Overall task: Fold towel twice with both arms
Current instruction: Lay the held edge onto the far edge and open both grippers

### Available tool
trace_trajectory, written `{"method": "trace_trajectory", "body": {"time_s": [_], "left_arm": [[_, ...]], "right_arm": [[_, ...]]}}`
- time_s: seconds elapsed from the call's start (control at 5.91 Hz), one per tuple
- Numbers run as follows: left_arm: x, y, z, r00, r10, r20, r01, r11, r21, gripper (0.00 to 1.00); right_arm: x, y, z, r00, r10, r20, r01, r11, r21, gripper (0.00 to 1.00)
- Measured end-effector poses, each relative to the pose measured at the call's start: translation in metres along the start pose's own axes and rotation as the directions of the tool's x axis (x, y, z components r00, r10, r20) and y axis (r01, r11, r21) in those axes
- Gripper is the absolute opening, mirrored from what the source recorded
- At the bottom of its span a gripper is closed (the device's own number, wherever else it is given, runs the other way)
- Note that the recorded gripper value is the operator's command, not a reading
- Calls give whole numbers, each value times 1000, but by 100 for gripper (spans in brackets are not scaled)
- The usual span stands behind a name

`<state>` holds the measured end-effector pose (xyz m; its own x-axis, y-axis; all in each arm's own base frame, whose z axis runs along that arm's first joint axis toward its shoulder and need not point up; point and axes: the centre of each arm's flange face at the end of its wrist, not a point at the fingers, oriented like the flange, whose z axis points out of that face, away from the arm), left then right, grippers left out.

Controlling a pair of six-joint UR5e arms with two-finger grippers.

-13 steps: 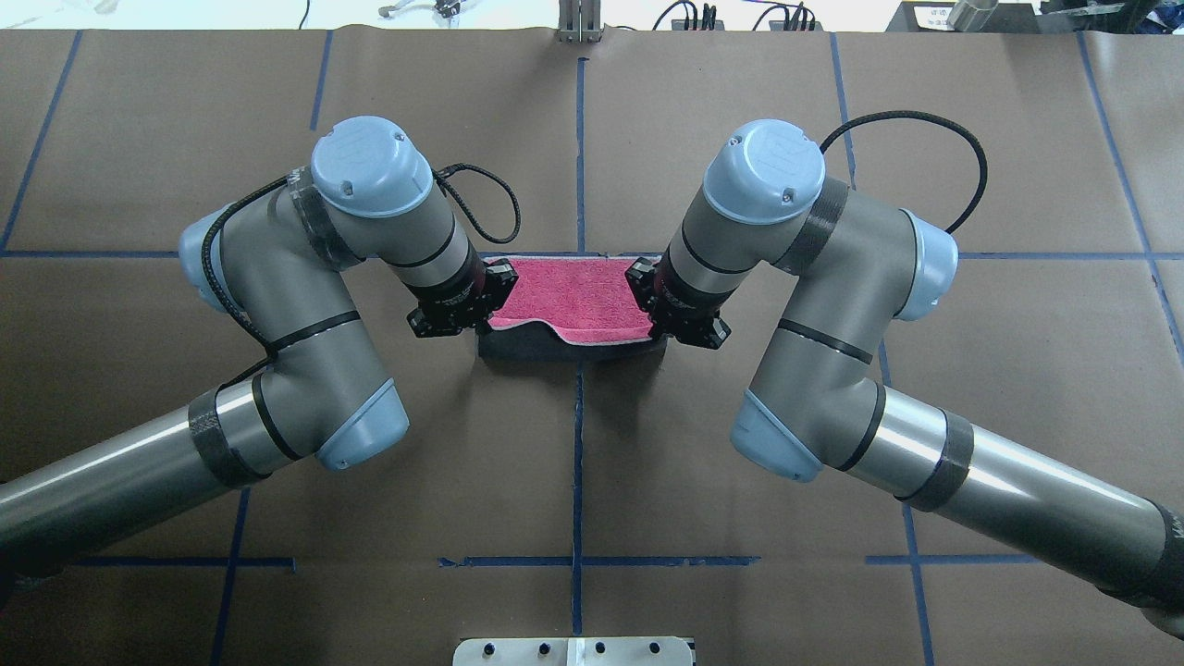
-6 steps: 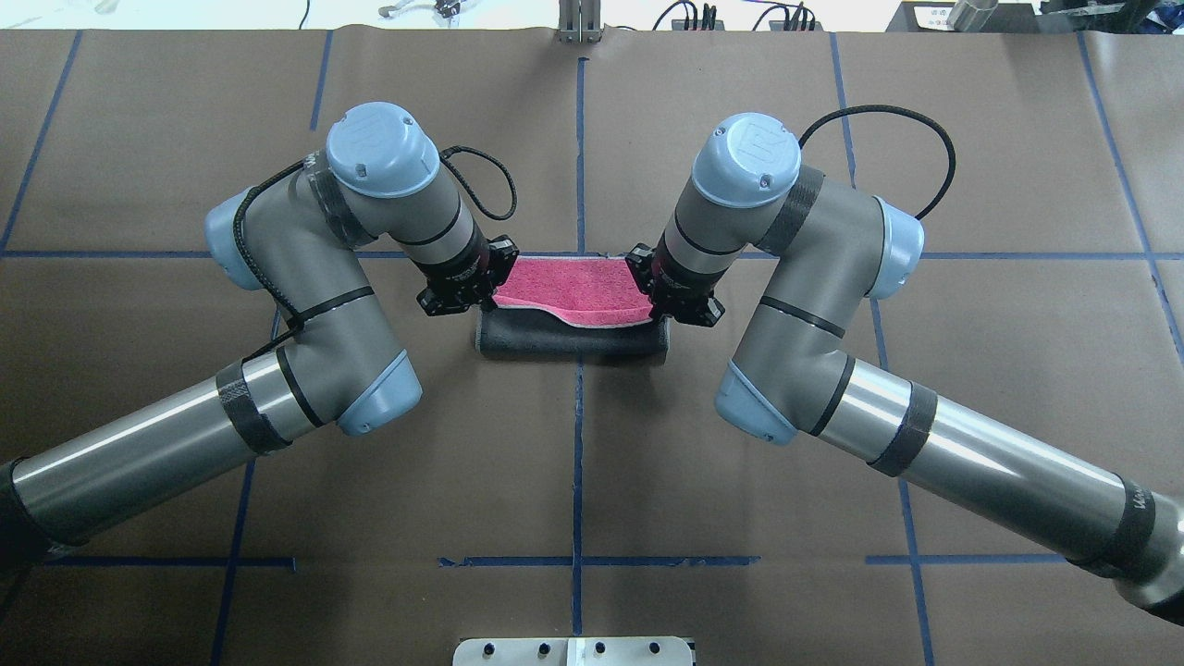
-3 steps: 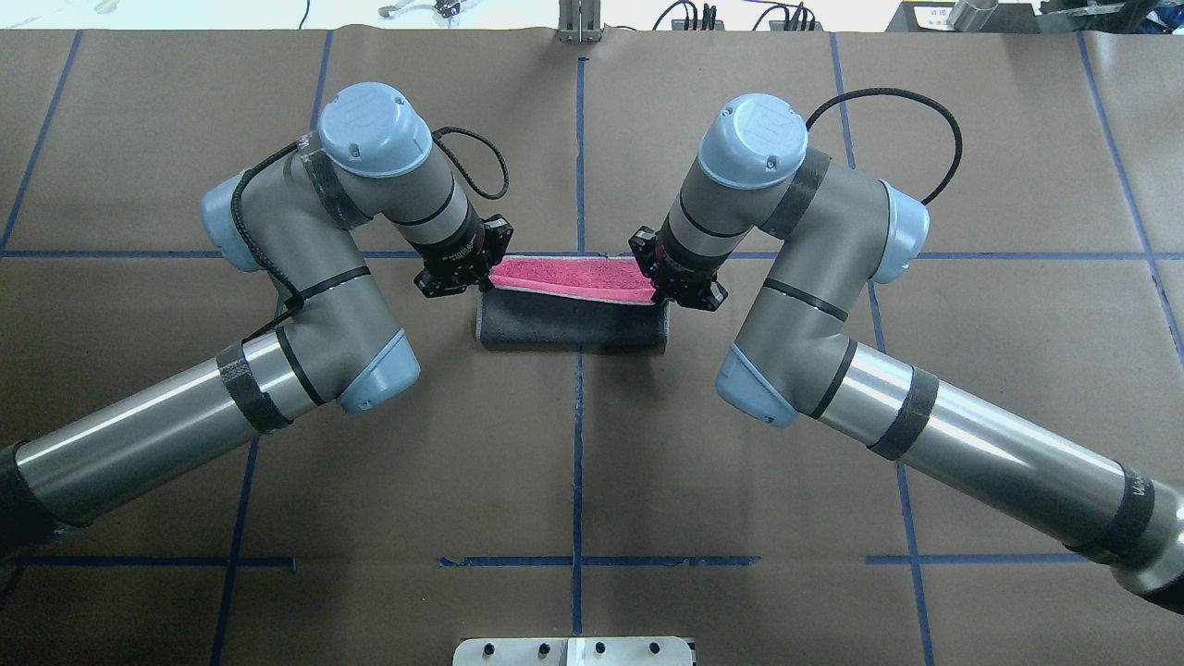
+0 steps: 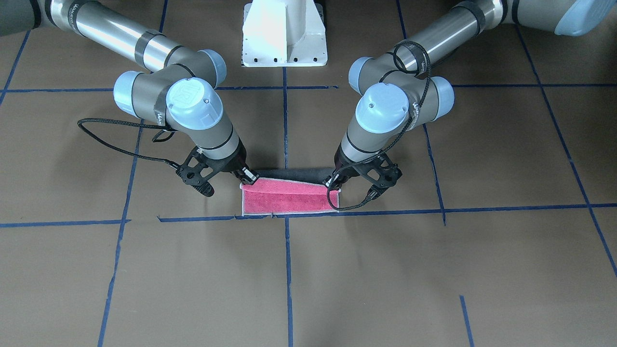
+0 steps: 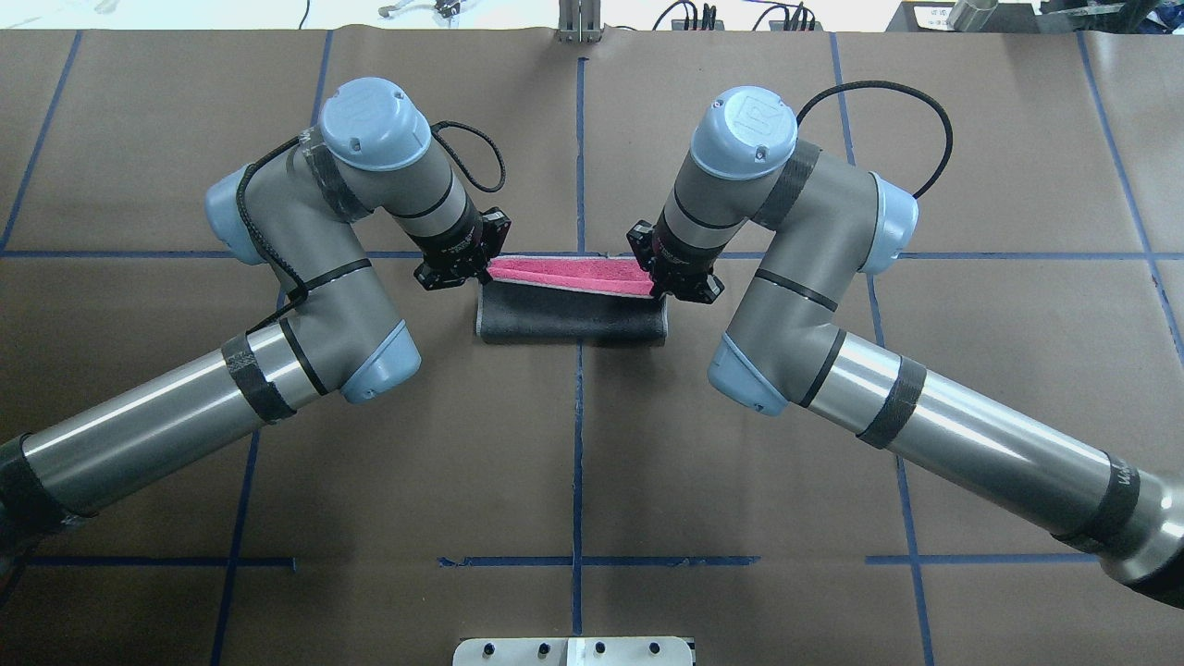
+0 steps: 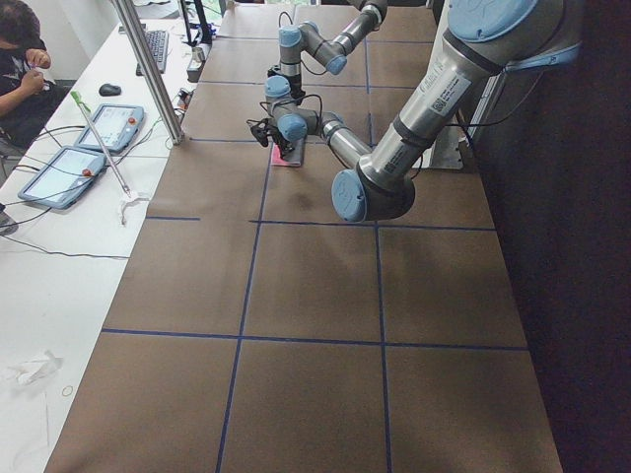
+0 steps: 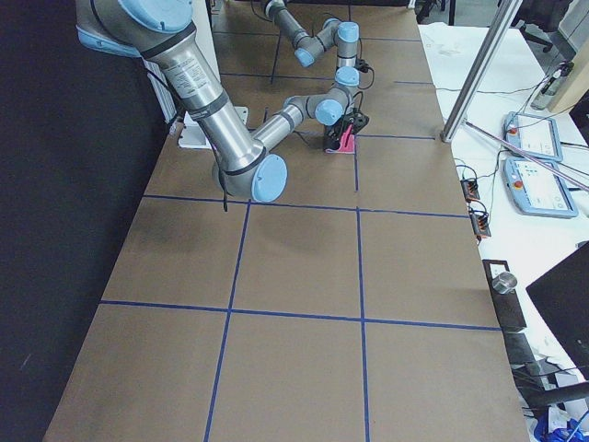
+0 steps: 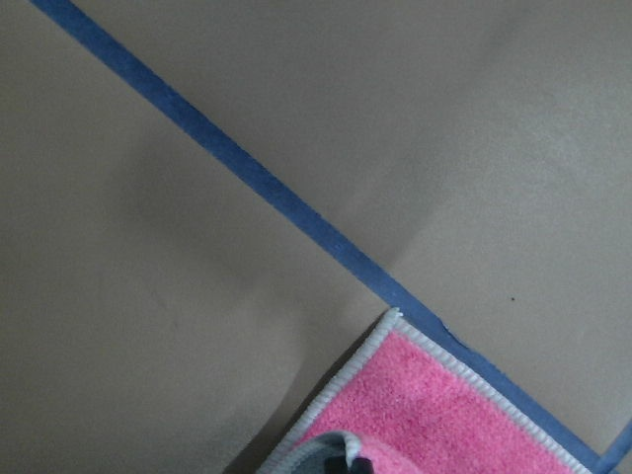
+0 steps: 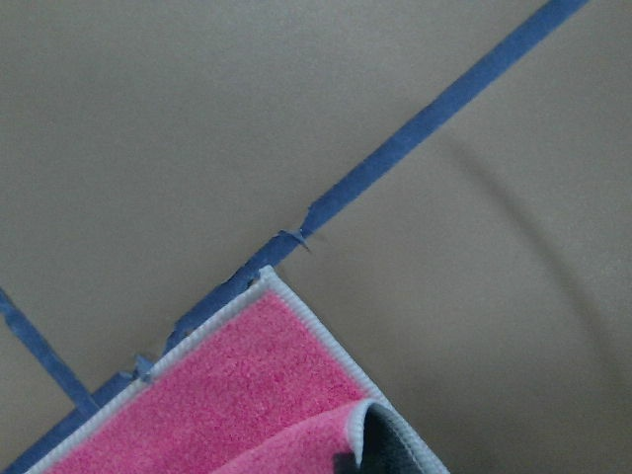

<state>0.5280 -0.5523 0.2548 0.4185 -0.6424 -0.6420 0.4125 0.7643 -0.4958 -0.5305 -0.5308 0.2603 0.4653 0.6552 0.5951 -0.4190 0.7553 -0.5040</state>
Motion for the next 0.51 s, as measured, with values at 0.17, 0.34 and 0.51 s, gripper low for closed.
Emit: {"method": "trace_trajectory", "body": {"time_s": [0.17,0.34,0.51], "left_arm": [[1,-1,0,1000,-2,-3,2,1000,0,30],[2,-1,-1,1000,0,-9,0,1000,0,99],[2,-3,-2,1000,4,-18,-4,1000,2,100]], "right_arm": [[-2,0,1,1000,-1,-2,1,1000,1,89],[-3,0,2,1000,-12,-3,12,1000,2,100],[-3,-4,1,999,-42,-2,42,999,8,100]]}}
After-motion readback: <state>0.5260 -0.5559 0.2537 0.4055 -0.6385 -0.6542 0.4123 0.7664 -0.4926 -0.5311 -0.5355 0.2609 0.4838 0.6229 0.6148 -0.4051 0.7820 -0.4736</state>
